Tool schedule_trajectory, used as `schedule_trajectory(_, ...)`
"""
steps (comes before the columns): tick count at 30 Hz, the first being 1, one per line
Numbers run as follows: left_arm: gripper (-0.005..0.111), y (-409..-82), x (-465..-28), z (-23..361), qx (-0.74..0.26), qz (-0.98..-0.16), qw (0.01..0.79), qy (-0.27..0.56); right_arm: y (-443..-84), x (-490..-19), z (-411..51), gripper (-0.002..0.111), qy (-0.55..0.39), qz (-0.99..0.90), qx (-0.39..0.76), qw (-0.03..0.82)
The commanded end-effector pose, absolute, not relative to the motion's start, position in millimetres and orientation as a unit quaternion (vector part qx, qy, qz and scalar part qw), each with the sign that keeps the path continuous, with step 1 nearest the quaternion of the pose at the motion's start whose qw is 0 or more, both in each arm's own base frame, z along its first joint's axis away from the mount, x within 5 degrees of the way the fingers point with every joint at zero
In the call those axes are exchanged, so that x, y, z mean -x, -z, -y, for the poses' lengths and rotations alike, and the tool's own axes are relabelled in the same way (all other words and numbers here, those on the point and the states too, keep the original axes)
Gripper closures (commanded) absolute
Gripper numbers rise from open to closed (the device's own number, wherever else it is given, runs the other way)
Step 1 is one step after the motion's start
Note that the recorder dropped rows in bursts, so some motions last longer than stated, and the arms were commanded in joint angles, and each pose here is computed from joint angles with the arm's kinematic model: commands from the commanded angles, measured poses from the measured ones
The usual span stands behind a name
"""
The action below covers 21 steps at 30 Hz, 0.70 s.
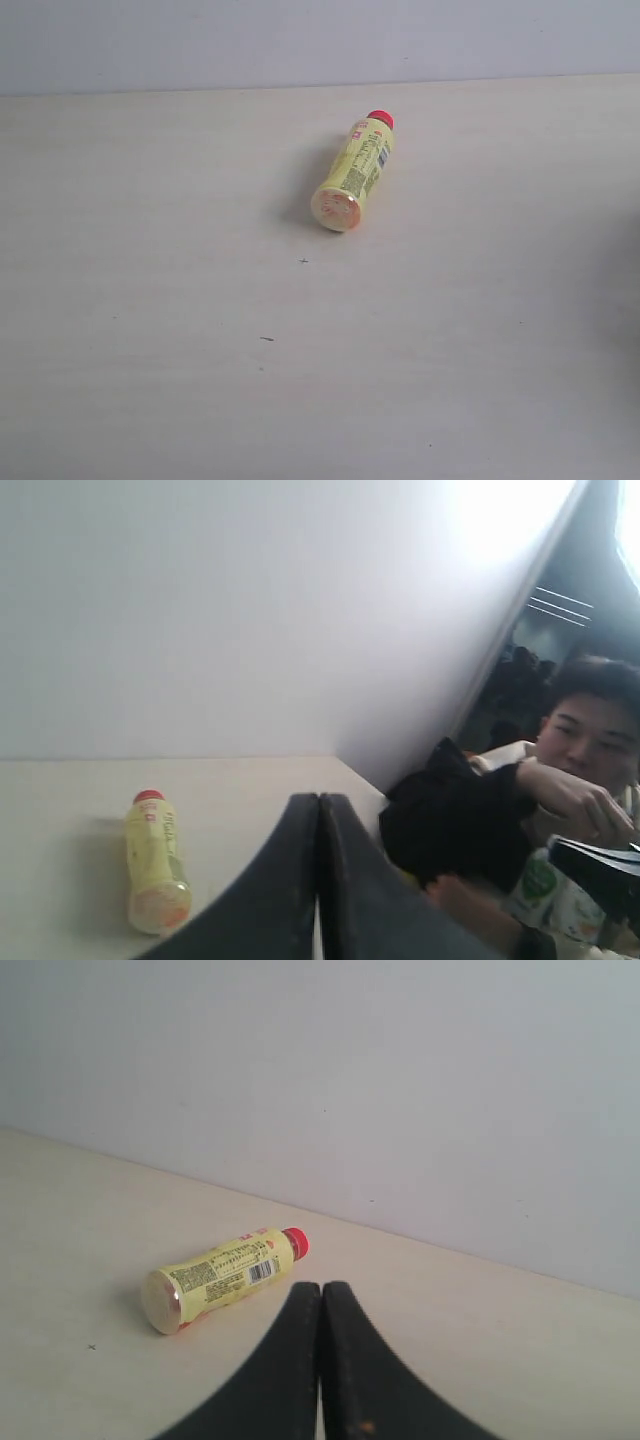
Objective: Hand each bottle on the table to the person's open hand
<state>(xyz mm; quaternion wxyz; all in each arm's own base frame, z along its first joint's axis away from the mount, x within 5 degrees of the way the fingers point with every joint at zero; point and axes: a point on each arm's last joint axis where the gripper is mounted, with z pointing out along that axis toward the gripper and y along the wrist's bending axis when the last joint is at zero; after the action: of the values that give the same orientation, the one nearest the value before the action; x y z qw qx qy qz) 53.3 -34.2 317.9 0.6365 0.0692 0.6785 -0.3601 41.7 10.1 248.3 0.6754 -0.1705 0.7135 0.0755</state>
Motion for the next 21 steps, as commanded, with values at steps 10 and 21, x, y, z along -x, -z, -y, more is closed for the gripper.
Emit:
schedule_trajectory(10,0.107,-295.5,-48.6,23.3,-0.032,-0.68,0.652,0.334,-248.0,-41.6,-10.0,0.108,-0.076,-0.712,0.169,0.677)
schedule_trajectory(21,0.107,-295.5,-48.6,23.3,-0.032,-0.68,0.652,0.334,-248.0,-41.6,-10.0,0.108,-0.076,-0.712,0.169,0.677)
